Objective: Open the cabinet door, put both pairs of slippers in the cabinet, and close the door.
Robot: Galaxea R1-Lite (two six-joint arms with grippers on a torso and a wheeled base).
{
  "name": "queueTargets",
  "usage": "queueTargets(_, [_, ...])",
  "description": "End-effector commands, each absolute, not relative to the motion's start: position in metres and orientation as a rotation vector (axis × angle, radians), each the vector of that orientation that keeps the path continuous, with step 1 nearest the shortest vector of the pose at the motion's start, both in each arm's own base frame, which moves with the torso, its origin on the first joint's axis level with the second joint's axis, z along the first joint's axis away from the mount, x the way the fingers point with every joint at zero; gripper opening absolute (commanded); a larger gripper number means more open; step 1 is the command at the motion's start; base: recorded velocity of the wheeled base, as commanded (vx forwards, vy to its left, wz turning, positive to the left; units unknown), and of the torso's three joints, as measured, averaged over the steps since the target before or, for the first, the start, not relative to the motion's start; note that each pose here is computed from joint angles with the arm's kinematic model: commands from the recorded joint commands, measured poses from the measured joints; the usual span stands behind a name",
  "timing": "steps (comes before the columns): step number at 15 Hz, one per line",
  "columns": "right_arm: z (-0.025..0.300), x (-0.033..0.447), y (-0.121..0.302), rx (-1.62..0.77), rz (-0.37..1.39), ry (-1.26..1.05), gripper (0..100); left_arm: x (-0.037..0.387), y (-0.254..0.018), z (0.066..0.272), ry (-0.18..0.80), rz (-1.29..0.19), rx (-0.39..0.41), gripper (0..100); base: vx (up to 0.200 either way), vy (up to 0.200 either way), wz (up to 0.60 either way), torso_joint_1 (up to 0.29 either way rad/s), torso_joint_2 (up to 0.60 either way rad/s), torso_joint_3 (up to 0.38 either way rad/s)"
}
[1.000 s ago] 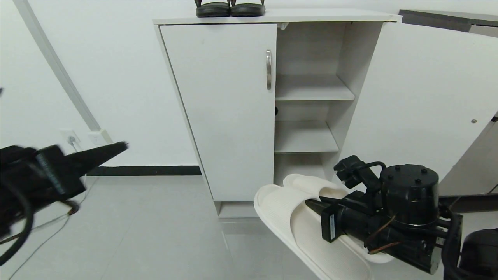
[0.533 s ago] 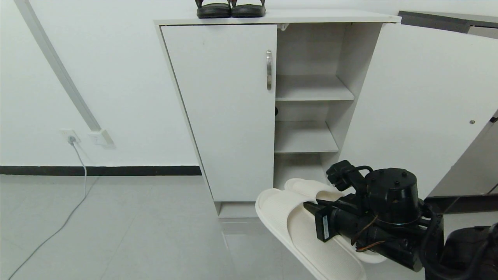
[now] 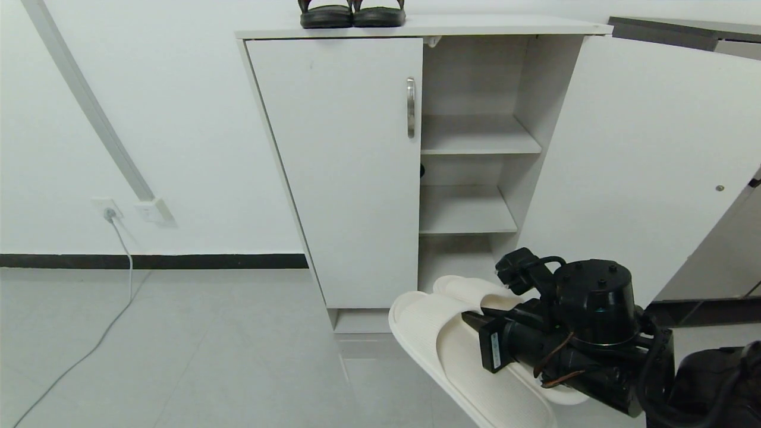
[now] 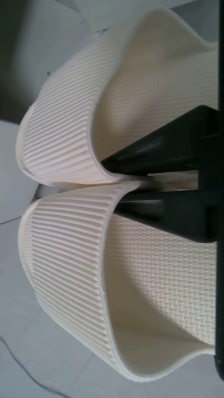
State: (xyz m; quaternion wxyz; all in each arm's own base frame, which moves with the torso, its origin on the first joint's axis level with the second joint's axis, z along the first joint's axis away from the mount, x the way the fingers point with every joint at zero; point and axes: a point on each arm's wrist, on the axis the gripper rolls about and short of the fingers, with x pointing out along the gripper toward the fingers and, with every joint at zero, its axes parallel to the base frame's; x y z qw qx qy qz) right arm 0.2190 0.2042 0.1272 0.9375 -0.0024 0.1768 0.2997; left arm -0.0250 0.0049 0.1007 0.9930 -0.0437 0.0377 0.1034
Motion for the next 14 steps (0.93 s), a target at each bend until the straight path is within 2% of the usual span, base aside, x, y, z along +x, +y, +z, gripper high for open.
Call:
queueTargets(1, [0.126, 0.219, 0.205, -0.006, 0.612, 0.364, 0, -0.028, 0.003, 0.085, 0.019, 0.144, -0.075, 0, 0.0, 0.0, 0.0, 0.0, 0.0, 0.0])
queueTargets(4, [0.124, 0.22, 0.205, -0.01, 0.61, 0.368, 0, -0.027, 0.004, 0.083, 0.006, 0.186, -0.033, 0, 0.0, 0.0, 0.0, 0.0, 0.0, 0.0])
queueTargets(5, [0.124, 0.22, 0.205, -0.012, 0.61, 0.369, 0, -0.025, 0.003, 0.083, -0.027, 0.136, -0.009, 0, 0.0, 0.0, 0.0, 0.0, 0.0, 0.0])
queueTargets(6, [0.122, 0.22, 0.205, -0.016, 0.61, 0.372, 0, -0.023, 0.001, 0.078, -0.02, 0.023, 0.007, 0, 0.0, 0.0, 0.0, 0.0, 0.0, 0.0])
queueTargets(7, [0.121, 0.22, 0.205, -0.015, 0.611, 0.366, 0, -0.023, -0.001, 0.075, 0.016, -0.055, -0.016, 0, 0.0, 0.0, 0.0, 0.0, 0.0, 0.0])
queueTargets(9, [0.12, 0.222, 0.207, -0.011, 0.598, 0.348, 0, -0.023, -0.001, 0.076, 0.001, -0.035, -0.031, 0, 0.0, 0.0, 0.0, 0.0, 0.0, 0.0])
queueTargets(11, [0.116, 0.231, 0.216, -0.034, 0.513, 0.325, 0, -0.023, -0.001, 0.076, 0.002, -0.032, -0.041, 0, 0.0, 0.0, 0.0, 0.0, 0.0, 0.0])
queueTargets(14, [0.124, 0.255, 0.253, -0.024, 0.335, 0.218, 0, -0.023, -0.001, 0.076, 0.002, -0.031, -0.046, 0, 0.0, 0.0, 0.0, 0.0, 0.0, 0.0])
